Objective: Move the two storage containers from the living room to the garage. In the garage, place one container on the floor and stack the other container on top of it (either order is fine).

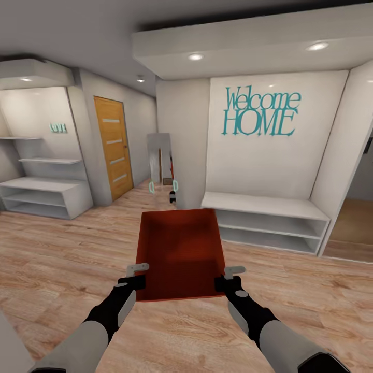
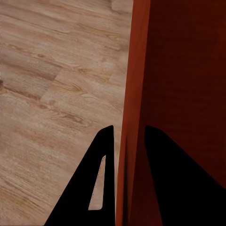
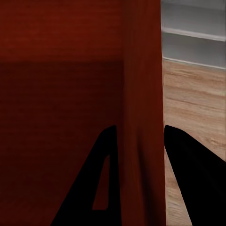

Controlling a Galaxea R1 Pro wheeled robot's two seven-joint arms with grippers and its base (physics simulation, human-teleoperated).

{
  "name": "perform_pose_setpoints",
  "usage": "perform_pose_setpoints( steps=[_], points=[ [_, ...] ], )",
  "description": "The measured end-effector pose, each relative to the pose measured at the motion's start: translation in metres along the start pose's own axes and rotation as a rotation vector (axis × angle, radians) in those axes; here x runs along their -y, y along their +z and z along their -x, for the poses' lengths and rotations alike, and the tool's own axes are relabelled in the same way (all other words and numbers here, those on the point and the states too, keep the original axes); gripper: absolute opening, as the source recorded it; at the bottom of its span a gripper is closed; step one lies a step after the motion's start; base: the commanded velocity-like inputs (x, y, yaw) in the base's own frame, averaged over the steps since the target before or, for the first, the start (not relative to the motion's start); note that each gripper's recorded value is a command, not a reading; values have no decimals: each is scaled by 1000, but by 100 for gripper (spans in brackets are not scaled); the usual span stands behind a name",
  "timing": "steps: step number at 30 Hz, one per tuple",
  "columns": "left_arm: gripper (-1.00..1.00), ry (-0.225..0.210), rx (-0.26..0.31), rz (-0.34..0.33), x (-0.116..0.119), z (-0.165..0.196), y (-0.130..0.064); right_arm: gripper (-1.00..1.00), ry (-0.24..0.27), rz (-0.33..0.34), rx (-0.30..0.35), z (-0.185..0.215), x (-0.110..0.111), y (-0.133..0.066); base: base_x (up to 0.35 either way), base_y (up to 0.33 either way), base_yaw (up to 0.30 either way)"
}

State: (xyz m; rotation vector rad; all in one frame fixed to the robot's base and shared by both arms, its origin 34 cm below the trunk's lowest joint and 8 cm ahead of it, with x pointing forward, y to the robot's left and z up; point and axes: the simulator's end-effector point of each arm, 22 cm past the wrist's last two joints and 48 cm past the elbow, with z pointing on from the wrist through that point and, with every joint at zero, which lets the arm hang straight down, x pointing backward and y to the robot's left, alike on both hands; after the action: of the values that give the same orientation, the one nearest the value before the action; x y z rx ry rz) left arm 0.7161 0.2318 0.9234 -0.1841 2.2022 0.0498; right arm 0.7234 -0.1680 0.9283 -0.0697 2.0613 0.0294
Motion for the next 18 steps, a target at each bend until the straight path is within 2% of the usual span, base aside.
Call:
perform_pose_setpoints(
  steps=[18],
  points=[
    [-100,0,0,0,0,0,0,-100,0,0,0,0,0,0,322,0,254]
  ],
)
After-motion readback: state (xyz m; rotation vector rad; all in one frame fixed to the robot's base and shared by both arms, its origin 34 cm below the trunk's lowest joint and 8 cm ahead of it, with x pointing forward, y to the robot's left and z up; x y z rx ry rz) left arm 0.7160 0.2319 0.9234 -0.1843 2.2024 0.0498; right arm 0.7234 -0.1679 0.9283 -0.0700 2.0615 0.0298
